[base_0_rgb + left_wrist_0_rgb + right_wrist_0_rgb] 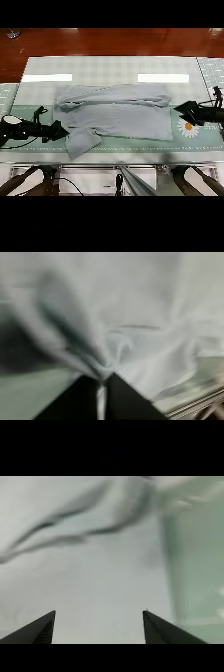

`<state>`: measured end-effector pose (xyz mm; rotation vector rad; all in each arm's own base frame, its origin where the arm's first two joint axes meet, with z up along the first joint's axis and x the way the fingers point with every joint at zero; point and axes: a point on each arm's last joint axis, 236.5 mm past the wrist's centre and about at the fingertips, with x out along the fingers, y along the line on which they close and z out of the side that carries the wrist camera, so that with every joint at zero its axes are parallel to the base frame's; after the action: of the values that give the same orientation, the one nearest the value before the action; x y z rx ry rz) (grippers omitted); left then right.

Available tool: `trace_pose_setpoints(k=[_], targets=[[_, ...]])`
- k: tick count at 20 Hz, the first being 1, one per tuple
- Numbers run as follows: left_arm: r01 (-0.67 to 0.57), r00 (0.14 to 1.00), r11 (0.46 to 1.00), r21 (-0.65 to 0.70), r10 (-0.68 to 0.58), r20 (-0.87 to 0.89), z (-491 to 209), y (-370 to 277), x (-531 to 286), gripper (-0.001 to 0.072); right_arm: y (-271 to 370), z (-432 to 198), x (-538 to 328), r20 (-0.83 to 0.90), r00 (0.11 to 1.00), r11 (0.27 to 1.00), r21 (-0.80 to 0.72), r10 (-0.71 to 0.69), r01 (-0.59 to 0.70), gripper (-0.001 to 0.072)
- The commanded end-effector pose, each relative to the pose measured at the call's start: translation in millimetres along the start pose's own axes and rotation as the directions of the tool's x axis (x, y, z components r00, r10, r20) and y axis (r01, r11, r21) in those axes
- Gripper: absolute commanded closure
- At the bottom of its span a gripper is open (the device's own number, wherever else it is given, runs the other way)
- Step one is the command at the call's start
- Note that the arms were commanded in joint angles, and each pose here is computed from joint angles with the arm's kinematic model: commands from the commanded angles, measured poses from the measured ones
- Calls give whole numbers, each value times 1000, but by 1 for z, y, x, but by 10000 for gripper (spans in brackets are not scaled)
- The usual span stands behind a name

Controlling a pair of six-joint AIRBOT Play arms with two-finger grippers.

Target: Fold the shirts.

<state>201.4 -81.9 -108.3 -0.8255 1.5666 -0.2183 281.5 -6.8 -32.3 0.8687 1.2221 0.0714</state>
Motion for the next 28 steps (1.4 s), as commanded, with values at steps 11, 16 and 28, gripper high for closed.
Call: trace_pose_setpoints(k=[11,16,28], targets=[[91,996,994,64,-90,-11,2,-30,-6,687,-45,-96,44,-354,925,980,81,-141,181,87],[104,995,992,72,-104,-1,6,-35,-9,687,-19,-86,72,-337,934,991,13,-121,133,383],[93,967,973,212,-139,212,141,-117,-87,687,66,71,38,-102,992,978,-200,-78,56,689]])
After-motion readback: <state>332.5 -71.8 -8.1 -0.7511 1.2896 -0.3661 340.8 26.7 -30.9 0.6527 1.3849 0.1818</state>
